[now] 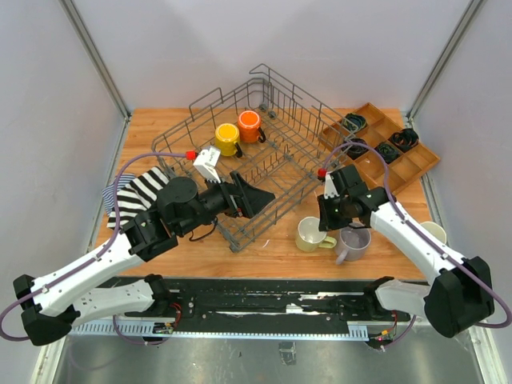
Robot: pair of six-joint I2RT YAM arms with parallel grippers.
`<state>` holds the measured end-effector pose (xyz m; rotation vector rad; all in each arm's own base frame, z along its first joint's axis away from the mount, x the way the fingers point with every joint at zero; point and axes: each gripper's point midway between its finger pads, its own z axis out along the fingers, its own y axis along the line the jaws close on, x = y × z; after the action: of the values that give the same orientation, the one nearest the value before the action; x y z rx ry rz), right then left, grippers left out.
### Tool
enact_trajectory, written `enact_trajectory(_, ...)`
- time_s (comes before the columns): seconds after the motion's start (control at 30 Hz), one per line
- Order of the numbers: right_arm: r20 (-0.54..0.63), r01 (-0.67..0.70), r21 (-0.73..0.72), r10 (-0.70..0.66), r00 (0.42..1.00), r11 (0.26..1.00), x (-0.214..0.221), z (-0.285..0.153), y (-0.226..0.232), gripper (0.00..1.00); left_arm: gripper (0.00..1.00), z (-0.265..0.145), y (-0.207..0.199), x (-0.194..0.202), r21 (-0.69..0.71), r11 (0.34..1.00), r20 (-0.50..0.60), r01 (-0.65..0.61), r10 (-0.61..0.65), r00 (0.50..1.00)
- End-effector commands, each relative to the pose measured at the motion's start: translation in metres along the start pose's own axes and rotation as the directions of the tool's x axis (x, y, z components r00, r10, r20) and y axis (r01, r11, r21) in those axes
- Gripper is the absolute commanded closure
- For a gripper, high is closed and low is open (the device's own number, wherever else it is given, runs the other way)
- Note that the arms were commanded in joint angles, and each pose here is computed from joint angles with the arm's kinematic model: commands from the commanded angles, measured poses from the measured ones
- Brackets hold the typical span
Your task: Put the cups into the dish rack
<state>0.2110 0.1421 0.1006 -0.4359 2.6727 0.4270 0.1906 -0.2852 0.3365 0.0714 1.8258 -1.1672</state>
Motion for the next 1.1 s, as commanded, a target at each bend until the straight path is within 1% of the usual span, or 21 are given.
enact_trajectory(0.0, 0.016, -0.066, -0.002, 0.066, 0.998, 0.998, 0.005, -0.011, 0.001, 0.90, 0.01, 0.002, 0.002, 0.001, -0.006, 1.000, 0.005, -0.015, 0.016, 1.000)
enact_trajectory(0.07, 0.027, -0.094, 0.012, 0.094, 0.995, 0.996, 0.007, -0.017, 0.000, 0.97, 0.01, 0.003, 0.003, 0.003, -0.007, 1.000, -0.001, -0.017, 0.017, 1.000)
enact_trajectory(0.1, 0.033, -0.112, 0.015, 0.111, 0.993, 0.994, 0.007, -0.021, 0.001, 0.99, 0.01, 0.004, 0.003, 0.004, -0.007, 1.000, -0.004, -0.020, 0.020, 1.000)
enact_trajectory(0.27, 0.091, -0.178, 0.016, 0.176, 0.980, 0.984, 0.003, -0.043, 0.004, 0.99, 0.01, 0.007, 0.006, 0.009, -0.011, 0.999, -0.022, -0.038, 0.038, 0.999)
enact_trajectory(0.4, 0.156, -0.190, -0.035, 0.193, 0.969, 0.981, -0.011, -0.070, 0.017, 0.99, 0.00, 0.008, -0.002, 0.017, 0.062, 0.994, -0.048, -0.085, 0.088, 0.995)
enact_trajectory(0.47, 0.193, -0.204, -0.067, 0.214, 0.958, 0.977, -0.021, -0.086, 0.025, 0.99, 0.00, 0.006, -0.006, 0.016, 0.096, 0.991, -0.035, -0.094, 0.098, 0.995)
enact_trajectory(0.6, 0.279, -0.216, -0.152, 0.251, 0.927, 0.965, -0.050, -0.122, 0.044, 0.99, 0.00, -0.004, -0.017, 0.010, 0.180, 0.974, 0.026, -0.140, 0.137, 0.990)
enact_trajectory(0.7, 0.330, -0.219, -0.220, 0.284, 0.900, 0.951, -0.074, -0.149, 0.057, 0.99, 0.00, -0.014, -0.030, 0.002, 0.250, 0.941, 0.076, -0.228, 0.216, 0.973)
enact_trajectory(0.8, 0.379, -0.201, -0.287, 0.304, 0.874, 0.937, -0.099, -0.177, 0.068, 0.99, 0.00, -0.022, -0.038, -0.003, 0.286, 0.907, 0.106, -0.310, 0.292, 0.951)
enact_trajectory(0.87, 0.405, -0.187, -0.343, 0.324, 0.855, 0.921, -0.116, -0.195, 0.075, 0.99, 0.00, -0.027, -0.043, -0.005, 0.315, 0.884, 0.132, -0.344, 0.319, 0.939)
enact_trajectory(0.97, 0.429, -0.157, -0.459, 0.373, 0.822, 0.874, -0.140, -0.222, 0.088, 0.99, 0.00, -0.032, -0.054, -0.010, 0.364, 0.857, 0.184, -0.364, 0.317, 0.930)
enact_trajectory(1.07, 0.451, -0.099, -0.576, 0.416, 0.789, 0.812, -0.162, -0.249, 0.105, 0.99, 0.00, -0.026, -0.060, -0.010, 0.389, 0.847, 0.195, -0.363, 0.309, 0.931)
